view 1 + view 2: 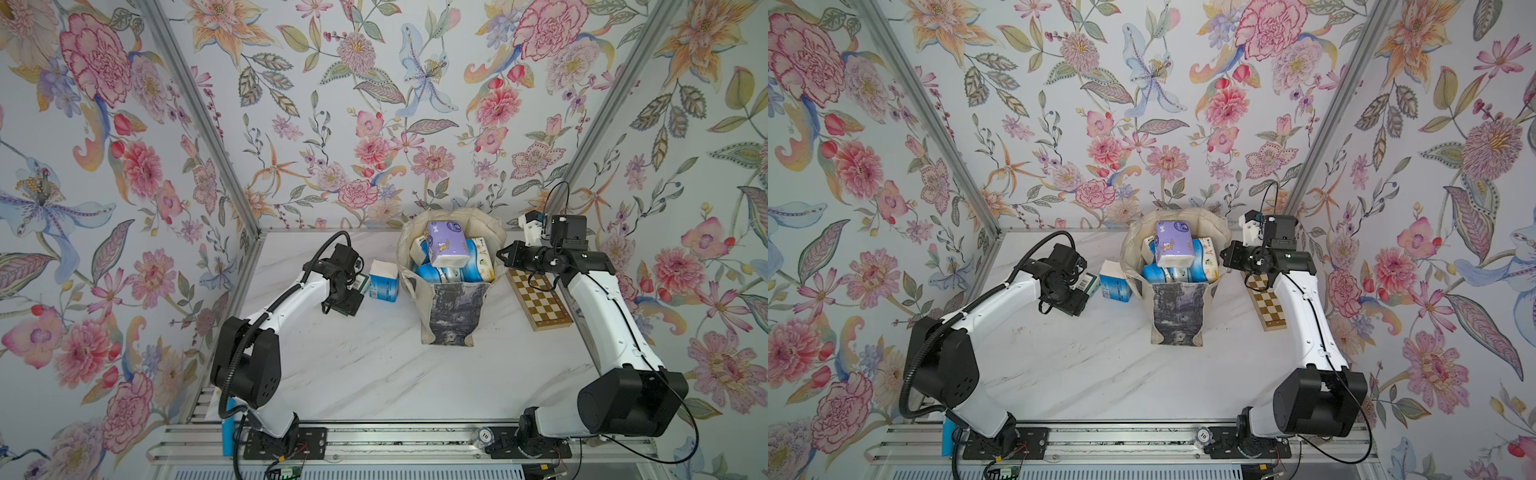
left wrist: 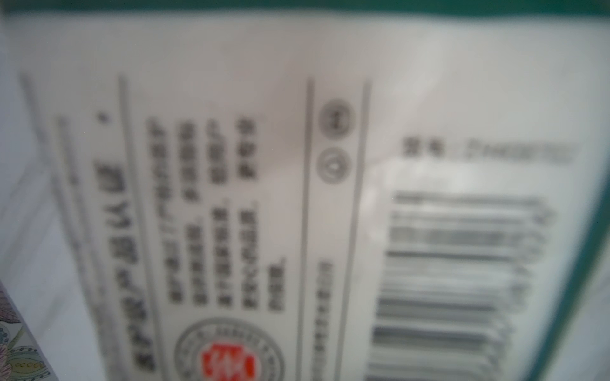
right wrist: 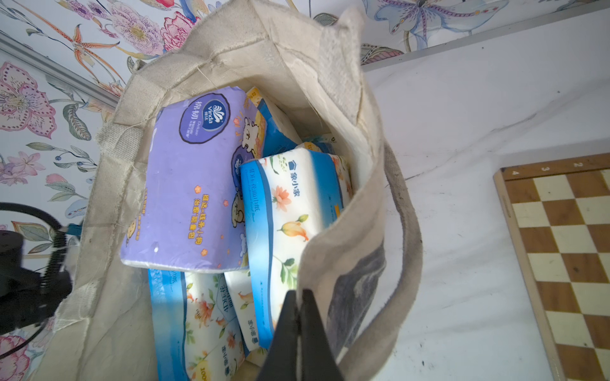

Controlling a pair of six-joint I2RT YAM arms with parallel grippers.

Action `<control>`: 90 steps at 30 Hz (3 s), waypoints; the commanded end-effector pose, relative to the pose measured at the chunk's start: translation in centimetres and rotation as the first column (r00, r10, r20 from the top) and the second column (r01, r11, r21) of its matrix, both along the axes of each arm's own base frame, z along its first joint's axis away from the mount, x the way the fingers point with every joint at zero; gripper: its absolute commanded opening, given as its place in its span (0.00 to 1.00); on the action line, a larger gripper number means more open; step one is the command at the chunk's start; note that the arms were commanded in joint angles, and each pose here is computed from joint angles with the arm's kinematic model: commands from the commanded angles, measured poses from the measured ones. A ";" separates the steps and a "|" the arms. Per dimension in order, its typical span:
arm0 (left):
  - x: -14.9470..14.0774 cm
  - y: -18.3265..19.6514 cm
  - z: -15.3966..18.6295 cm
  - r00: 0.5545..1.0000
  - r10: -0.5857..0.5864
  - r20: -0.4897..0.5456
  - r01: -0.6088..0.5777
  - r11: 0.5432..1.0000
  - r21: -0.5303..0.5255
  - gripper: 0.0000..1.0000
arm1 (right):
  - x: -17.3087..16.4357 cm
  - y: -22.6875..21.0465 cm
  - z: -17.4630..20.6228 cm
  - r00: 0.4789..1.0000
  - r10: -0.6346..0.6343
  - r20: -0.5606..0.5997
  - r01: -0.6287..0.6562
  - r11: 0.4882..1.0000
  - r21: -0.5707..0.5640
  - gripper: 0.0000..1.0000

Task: Put tissues into the canvas bag
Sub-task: Pick up the pack of facial tissues from the center of the board, then place the pack of facial tissues in the canvas bag.

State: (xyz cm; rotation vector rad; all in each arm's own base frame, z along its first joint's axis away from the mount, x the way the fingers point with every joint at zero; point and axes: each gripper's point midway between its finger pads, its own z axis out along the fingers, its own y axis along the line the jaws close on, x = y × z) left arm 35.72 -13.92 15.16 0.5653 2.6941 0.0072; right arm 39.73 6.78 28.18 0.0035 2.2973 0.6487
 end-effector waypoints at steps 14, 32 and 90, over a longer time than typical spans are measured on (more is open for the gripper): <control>0.8 -23.7 25.5 0.828 -0.247 0.503 0.507 0.711 -0.487 0.81 | -0.3 1.5 0.6 0.999 0.036 0.015 -0.036 0.999 0.000 0.03; -1.3 -31.5 15.1 0.810 -0.481 0.335 0.586 0.694 -0.419 0.81 | -0.5 0.5 0.6 1.000 0.001 0.019 -0.001 1.000 -0.017 0.04; 6.9 -14.9 17.8 0.894 0.034 0.448 0.095 0.961 -0.261 0.72 | -0.3 -0.6 2.2 0.998 -0.021 0.058 0.022 1.000 -0.003 0.15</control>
